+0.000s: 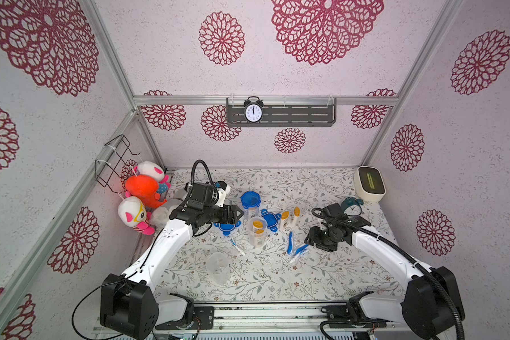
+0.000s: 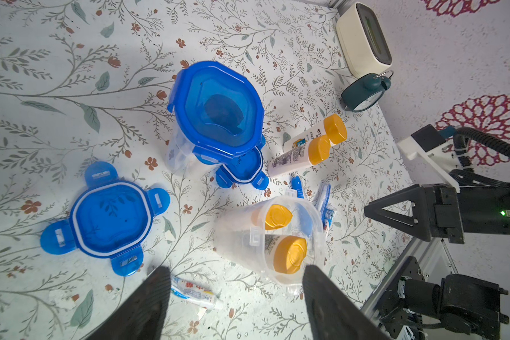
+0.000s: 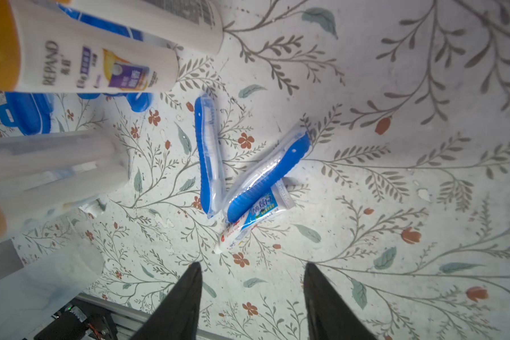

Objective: Pack away toiletry kits
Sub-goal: Pick up the toiletry item from the center of the board.

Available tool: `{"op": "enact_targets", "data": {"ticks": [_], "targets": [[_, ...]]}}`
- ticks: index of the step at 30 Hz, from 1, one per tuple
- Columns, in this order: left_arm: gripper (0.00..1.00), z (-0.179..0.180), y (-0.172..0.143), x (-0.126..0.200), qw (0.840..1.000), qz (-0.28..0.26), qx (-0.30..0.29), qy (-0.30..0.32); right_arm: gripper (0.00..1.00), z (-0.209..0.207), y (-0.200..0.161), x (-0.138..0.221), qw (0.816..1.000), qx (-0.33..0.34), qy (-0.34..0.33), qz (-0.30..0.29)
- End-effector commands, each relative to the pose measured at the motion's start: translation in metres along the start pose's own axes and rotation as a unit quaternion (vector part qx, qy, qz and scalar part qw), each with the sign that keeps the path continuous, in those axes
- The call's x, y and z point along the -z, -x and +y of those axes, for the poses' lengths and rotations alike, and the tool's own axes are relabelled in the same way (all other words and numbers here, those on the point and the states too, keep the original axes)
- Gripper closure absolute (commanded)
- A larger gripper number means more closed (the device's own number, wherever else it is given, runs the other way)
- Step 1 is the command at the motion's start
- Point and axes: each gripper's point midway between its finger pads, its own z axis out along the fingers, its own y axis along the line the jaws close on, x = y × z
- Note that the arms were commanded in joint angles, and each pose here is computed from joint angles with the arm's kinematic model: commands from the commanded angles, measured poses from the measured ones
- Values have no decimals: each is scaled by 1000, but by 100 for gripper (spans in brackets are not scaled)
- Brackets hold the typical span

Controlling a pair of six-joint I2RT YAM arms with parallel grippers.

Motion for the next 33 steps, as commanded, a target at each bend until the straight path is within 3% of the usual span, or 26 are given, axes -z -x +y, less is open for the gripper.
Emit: {"op": "enact_targets", "data": {"ticks": [1,4,11,17,21,26,33], "targets": [[25,-7,6,9,1000,-15,-11,-12,51,14,14,-9,999,-42,33,-11],[25,-7,4,7,1000,-12,-9,-15,57,13,17,-22,998,-59,36,-6],[25,-9,2,5,1000,-7,-4,-23,57,-15,20,-47,994,-101,-44,19],[25,-10,2,5,1000,-5,-6,-25,60,-25,22,-62,987,-141,-66,29],[25,-28,4,11,997,-13,-26,-71,61,-22,34,-62,987,-144,-72,21],[27,-64,-2,19,983,3,-45,-180,60,-24,35,-68,984,-153,-84,35],[27,-66,-4,18,981,15,-40,-188,60,-28,33,-73,982,-144,-106,56]]}}
